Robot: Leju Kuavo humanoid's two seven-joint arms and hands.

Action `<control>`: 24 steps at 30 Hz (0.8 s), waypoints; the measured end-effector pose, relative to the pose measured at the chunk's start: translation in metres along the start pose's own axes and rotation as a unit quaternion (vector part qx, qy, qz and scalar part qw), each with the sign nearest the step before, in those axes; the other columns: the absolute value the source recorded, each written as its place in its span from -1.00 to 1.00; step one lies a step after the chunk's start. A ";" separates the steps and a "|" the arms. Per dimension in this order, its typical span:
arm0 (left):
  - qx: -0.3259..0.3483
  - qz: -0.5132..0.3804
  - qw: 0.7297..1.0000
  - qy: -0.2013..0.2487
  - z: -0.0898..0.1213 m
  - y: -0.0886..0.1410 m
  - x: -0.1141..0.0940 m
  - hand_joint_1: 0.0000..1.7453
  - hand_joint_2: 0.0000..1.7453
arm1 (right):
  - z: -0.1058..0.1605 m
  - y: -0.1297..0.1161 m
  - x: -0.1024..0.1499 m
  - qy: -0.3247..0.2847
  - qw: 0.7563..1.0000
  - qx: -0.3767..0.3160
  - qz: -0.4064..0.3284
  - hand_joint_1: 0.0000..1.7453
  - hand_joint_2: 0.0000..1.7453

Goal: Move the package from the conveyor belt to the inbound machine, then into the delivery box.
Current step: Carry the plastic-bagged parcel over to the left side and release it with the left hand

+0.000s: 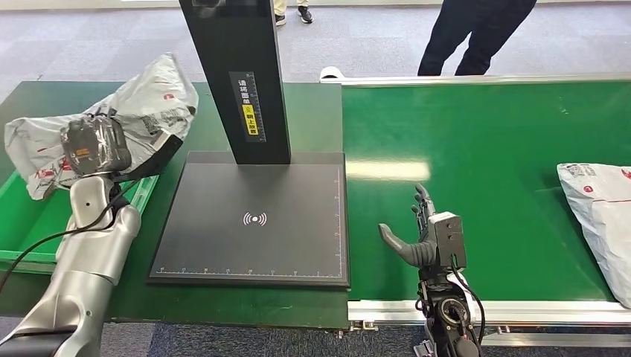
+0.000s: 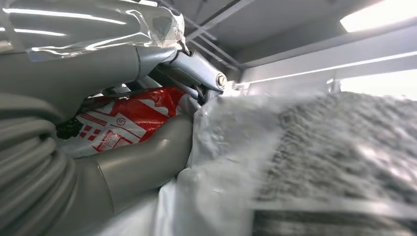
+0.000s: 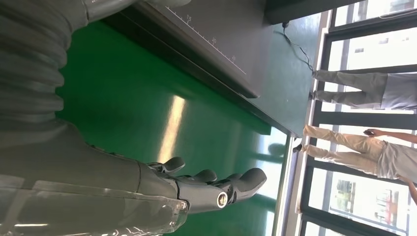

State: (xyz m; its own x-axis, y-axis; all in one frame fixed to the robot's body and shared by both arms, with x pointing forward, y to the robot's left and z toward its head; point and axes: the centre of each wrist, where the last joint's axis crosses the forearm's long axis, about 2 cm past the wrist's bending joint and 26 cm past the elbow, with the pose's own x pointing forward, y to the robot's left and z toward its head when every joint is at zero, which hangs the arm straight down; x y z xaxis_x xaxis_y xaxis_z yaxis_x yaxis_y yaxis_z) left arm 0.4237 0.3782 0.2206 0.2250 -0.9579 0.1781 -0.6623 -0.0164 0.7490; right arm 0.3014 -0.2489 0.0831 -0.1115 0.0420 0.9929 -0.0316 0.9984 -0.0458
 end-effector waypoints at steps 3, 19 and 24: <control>-0.013 -0.016 0.999 0.044 -0.008 -0.003 -0.024 1.00 1.00 | 0.000 0.000 0.000 0.000 1.000 0.000 0.000 -1.00 1.00; -0.171 -0.100 0.967 0.159 0.002 -0.026 -0.071 1.00 1.00 | -0.001 0.002 0.001 -0.002 1.000 0.001 -0.001 -1.00 1.00; -0.265 -0.113 0.944 0.162 0.006 -0.033 -0.071 1.00 1.00 | -0.004 0.004 0.003 -0.004 1.000 0.006 0.001 -1.00 1.00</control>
State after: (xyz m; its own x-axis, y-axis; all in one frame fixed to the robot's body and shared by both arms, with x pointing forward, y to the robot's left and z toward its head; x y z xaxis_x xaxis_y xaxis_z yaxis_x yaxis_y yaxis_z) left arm 0.4249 0.4448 0.1795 0.5814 -0.8078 0.0974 -0.1398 0.0188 0.9900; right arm 0.3046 -0.2446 0.0863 -0.1195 0.0430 0.9919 -0.0428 0.9979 -0.0484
